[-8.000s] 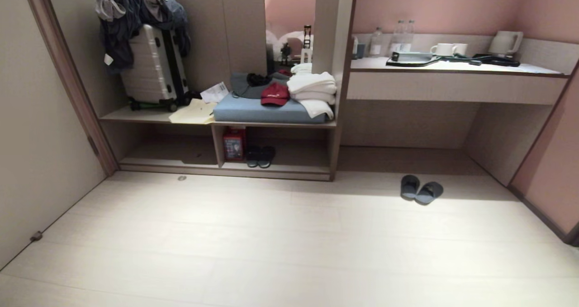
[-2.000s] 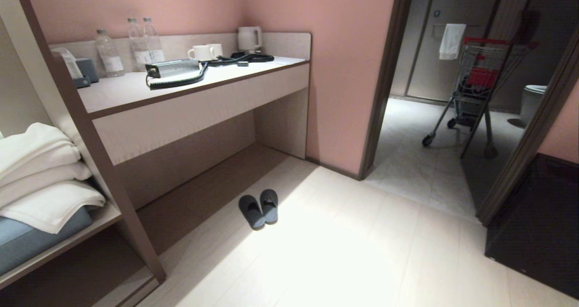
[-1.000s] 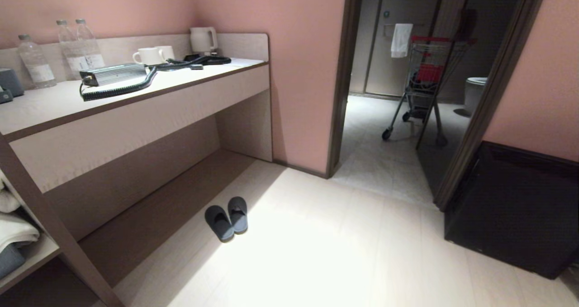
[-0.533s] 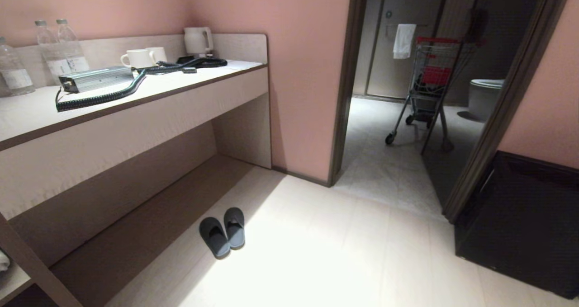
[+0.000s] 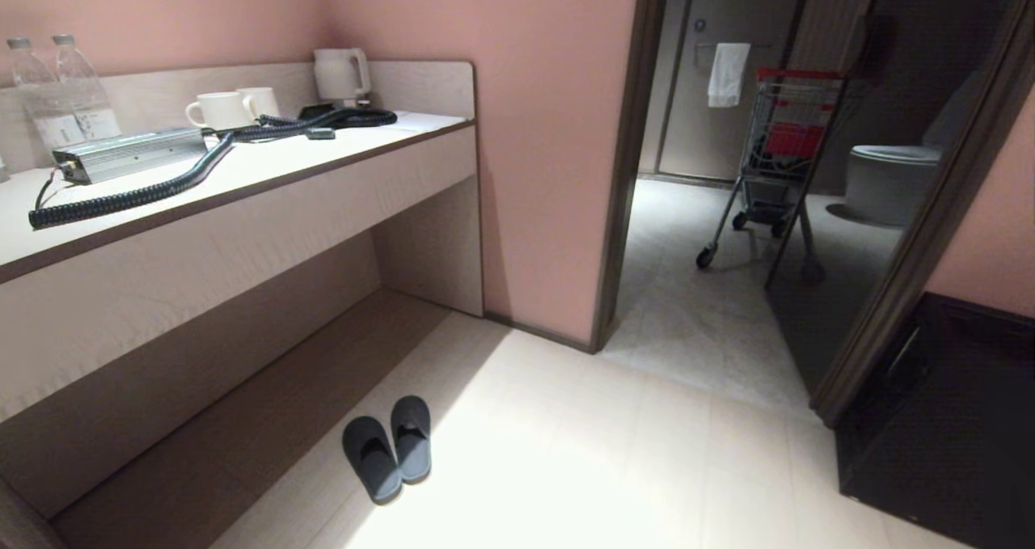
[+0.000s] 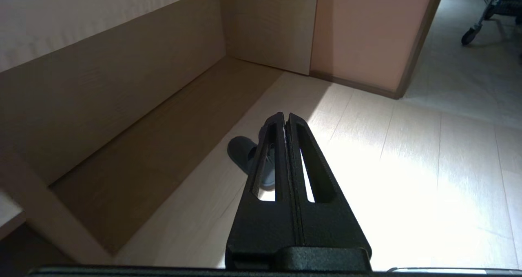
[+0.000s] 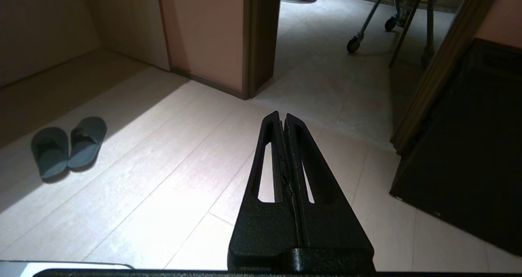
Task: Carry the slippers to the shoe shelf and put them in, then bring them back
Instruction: Pick up the slippers on the floor
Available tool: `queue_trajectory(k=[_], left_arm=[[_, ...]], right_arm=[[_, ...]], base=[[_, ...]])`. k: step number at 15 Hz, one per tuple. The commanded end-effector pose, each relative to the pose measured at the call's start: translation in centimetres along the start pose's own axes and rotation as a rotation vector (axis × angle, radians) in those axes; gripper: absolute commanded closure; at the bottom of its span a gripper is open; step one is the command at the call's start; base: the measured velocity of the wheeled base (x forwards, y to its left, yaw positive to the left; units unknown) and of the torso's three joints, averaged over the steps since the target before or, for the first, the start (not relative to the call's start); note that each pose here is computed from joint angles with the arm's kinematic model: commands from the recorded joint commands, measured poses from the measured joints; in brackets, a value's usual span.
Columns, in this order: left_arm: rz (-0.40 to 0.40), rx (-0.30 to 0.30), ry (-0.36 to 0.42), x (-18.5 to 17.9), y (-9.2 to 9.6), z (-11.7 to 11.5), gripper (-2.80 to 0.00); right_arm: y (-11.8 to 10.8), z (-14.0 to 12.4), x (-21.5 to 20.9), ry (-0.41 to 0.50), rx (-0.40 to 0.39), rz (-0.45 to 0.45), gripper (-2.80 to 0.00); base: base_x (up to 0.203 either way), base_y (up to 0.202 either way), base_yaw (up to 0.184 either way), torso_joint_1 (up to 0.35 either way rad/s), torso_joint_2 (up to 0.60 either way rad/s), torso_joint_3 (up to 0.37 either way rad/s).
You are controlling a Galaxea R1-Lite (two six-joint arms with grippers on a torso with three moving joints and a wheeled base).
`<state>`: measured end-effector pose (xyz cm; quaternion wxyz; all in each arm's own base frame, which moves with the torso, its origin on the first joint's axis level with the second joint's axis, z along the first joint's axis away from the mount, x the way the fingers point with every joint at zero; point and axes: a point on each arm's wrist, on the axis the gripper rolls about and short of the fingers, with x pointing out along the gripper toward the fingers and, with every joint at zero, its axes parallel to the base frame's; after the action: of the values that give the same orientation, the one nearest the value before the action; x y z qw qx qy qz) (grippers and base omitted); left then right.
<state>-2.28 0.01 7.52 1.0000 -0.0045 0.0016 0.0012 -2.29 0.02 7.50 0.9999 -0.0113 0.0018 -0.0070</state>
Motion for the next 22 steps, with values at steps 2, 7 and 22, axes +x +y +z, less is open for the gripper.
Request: queue_trajectory(k=[2,7,22], left_arm=[[0.001,0.000,0.000,0.00,0.00,0.00,0.00],[-0.001,0.000,0.000,0.00,0.00,0.00,0.00],[0.000,0.000,0.000,0.00,0.00,0.00,0.00]], right_arm=[[0.00,0.00,-0.01,-0.002,0.000,0.000,0.00],[0.00,0.00,-0.01,-0.002,0.000,0.000,0.00],[0.01,0.00,-0.01,-0.002,-0.008,0.003,0.00]], base=[[0.196,0.000,0.000,0.003,0.00,0.007],[0.196,0.000,-0.001,0.004,0.00,0.002],[0.052,0.000,0.000,0.003,0.00,-0.108]])
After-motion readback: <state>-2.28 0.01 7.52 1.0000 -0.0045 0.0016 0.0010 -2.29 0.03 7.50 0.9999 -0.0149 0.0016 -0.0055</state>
